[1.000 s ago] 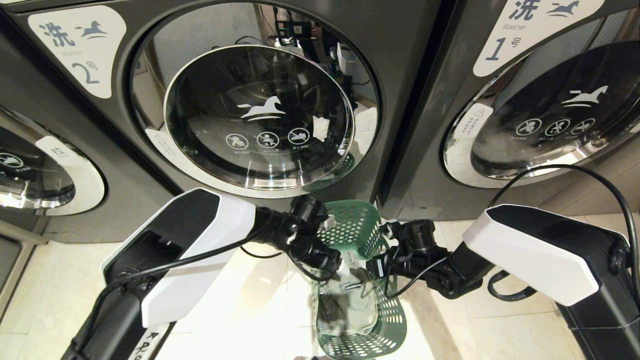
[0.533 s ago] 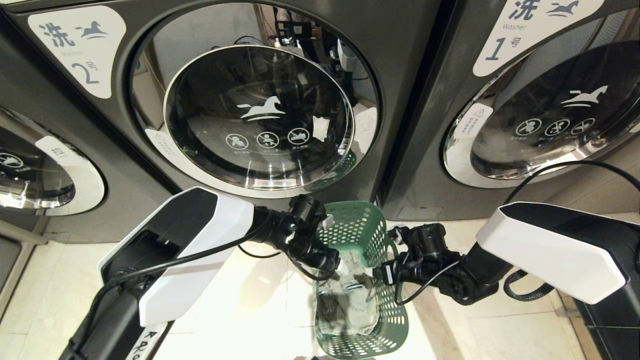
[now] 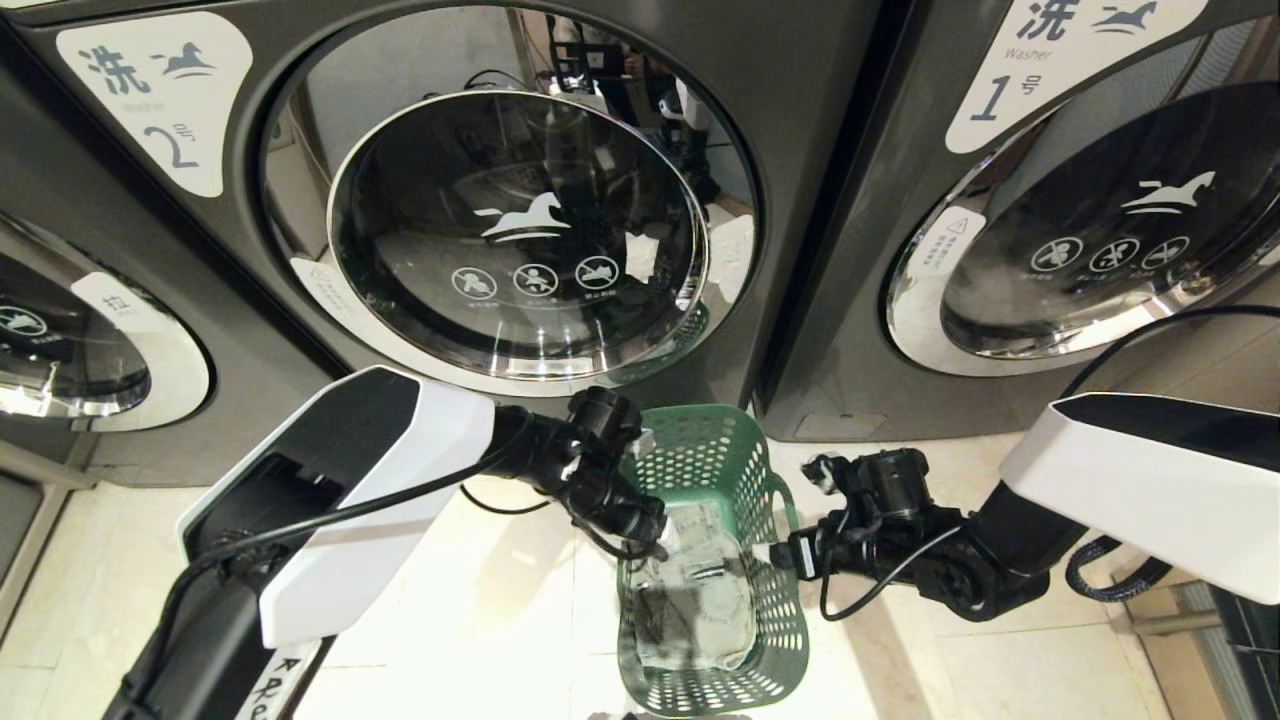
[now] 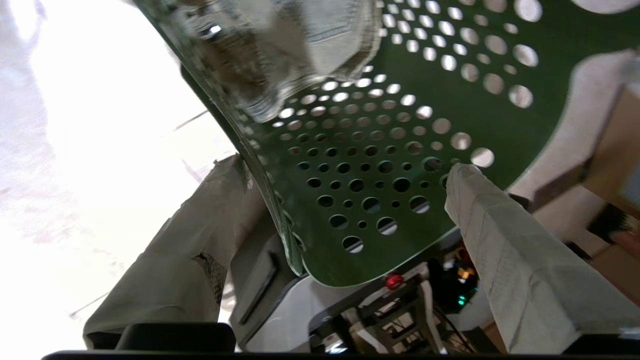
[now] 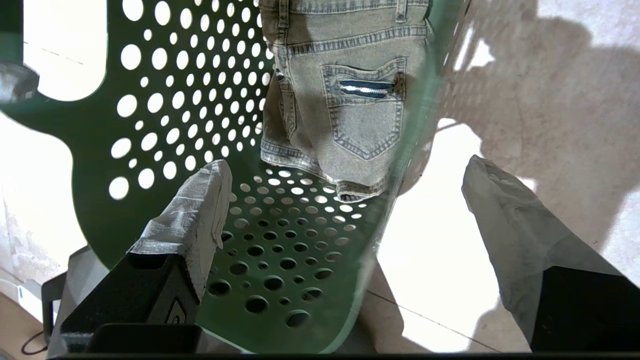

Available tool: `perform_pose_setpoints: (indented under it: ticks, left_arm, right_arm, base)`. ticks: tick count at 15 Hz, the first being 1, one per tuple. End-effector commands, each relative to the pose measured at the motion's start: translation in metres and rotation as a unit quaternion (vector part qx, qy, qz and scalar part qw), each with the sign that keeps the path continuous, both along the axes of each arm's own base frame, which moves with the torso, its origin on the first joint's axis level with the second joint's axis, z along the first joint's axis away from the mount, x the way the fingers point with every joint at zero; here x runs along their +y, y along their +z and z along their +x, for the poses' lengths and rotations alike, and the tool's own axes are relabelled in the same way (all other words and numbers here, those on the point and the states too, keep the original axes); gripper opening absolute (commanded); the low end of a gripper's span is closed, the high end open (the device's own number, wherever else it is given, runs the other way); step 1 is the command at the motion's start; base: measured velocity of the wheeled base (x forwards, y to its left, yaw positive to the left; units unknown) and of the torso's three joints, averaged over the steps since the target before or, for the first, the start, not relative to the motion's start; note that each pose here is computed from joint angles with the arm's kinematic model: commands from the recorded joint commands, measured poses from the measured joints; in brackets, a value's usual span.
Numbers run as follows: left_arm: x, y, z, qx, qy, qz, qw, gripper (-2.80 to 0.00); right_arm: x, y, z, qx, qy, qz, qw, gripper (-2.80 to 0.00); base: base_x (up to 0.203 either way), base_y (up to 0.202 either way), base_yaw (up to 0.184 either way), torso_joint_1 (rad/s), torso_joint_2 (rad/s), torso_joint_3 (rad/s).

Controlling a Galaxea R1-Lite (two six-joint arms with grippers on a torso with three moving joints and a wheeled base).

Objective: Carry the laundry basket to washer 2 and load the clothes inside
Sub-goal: Pick up the clothes basket and put it beside the washing machine

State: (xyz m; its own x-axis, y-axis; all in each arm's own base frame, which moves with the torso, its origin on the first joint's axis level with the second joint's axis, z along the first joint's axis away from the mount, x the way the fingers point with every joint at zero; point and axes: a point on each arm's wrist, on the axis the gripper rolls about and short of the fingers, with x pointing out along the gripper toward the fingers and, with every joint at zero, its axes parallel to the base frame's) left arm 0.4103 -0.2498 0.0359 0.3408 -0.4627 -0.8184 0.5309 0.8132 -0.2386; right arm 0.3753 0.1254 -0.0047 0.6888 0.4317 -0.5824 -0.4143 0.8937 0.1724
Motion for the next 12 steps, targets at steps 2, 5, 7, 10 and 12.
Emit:
perform_pose_setpoints:
  ticks: [2,5,7,10,12]
  left_arm:
    - [0.006,-0.005,-0.001,-0.007,0.025,0.037,0.9989,0.0]
    - [0.006,-0.01,-0.001,-0.022,0.049,0.073,0.9958,0.0]
    - [0.007,-0.009,-0.001,-0.03,0.06,0.092,0.9935,0.0]
    - [0.015,0.003,-0.004,-0.031,0.078,0.108,0.9906,0.0]
    - [0.018,0.012,-0.005,-0.031,0.092,0.093,0.9909,0.0]
  right_arm:
    - [-0.004,0.005,-0.004,-0.01,-0.001,0.003,1.0,0.0]
    - [-0.005,0.004,-0.009,-0.005,-0.001,0.002,1.0,0.0]
    - [-0.006,0.006,-0.014,-0.003,0.0,0.001,1.0,0.0]
    - [-0.009,0.015,-0.023,-0.002,-0.001,0.005,1.0,0.0]
    - [-0.01,0.018,-0.027,-0.001,-0.001,0.006,1.0,0.0]
  base:
    - [0.0,0.0,0.0,0.0,0.0,0.0]
    - [0.0,0.0,0.0,0.0,0.0,0.0]
    - [0.0,0.0,0.0,0.0,0.0,0.0]
    - [0.0,0.0,0.0,0.0,0.0,0.0]
    - [0.0,0.0,0.0,0.0,0.0,0.0]
